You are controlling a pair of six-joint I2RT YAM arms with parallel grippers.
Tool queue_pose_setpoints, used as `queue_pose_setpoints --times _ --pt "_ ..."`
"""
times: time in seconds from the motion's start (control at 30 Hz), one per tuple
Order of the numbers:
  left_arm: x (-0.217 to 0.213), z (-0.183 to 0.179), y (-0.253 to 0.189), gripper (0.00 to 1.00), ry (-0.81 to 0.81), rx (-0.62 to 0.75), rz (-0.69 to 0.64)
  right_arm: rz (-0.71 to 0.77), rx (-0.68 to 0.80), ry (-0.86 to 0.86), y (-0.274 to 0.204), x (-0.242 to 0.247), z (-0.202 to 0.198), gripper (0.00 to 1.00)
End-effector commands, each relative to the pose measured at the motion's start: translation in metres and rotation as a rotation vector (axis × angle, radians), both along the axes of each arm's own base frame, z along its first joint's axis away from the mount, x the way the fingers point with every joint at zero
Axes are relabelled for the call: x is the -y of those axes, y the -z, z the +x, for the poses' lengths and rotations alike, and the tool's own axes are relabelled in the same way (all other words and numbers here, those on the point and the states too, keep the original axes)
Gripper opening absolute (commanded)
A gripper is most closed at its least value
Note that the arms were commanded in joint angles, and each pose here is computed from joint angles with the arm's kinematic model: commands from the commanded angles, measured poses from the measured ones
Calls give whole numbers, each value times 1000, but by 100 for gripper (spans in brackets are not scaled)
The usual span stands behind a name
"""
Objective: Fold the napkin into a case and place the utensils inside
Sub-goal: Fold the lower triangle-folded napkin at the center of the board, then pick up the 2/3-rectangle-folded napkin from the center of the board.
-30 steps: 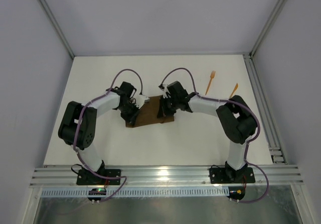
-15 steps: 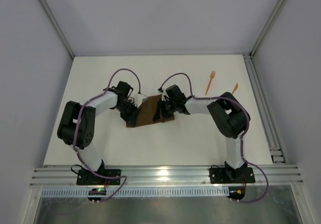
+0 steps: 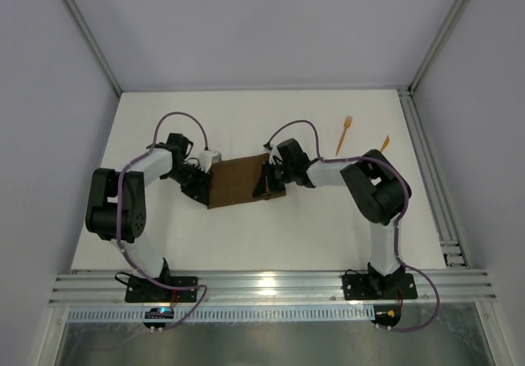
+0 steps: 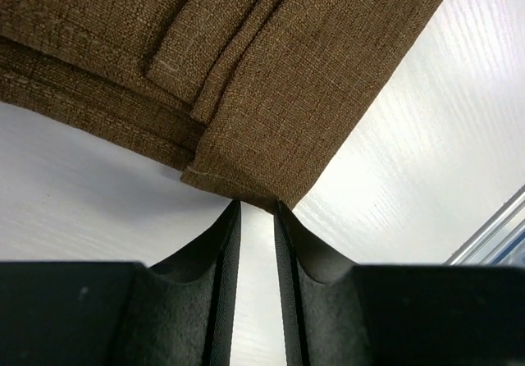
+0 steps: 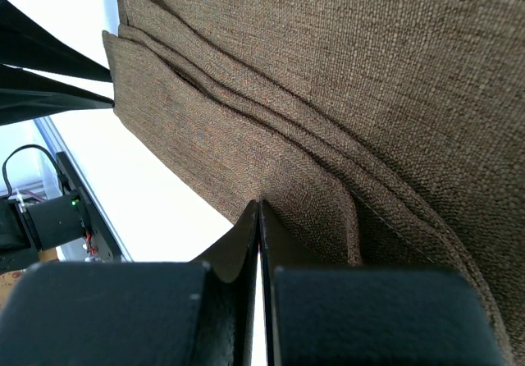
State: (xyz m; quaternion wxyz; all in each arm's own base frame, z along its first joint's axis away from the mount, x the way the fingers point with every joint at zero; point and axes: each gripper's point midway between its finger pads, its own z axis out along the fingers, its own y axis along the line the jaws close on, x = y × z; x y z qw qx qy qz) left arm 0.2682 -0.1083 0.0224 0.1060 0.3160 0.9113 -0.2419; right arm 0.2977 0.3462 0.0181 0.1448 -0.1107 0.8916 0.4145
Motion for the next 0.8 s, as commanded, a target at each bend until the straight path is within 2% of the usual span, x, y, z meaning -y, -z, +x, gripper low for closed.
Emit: queue_pose_setpoints --times 0.0,0.13,0.23,0.3,0.33,0.37,0.4,0.43,0.5,0.63,0.77 --pt "3 0 -16 25 3 18 -85 -100 -20 42 24 20 0 3" --pt "8 9 -39 26 -15 60 -143 -101 -13 37 22 19 0 3" --pt "16 28 -72 28 -15 139 -193 -106 -9 33 21 20 0 3" --pt "12 61 -89 33 -83 221 -158 -107 -6 32 21 20 1 3" --pt "8 75 -90 40 -125 247 -127 -110 -6 32 21 20 2 3" --pt "7 87 -91 43 -190 250 -111 -112 -4 28 22 20 1 3" --pt "1 111 -88 46 -225 293 -63 -112 -1 29 21 20 2 3" --pt "0 119 -85 50 -232 302 -44 -111 0 27 20 20 2 3" --pt "1 136 -72 53 -222 303 9 -115 5 26 20 20 2 3" --pt "14 147 -47 60 -101 307 98 -123 8 23 20 22 3 3" --pt "27 146 -27 61 -18 258 89 -121 11 21 19 21 3 3"
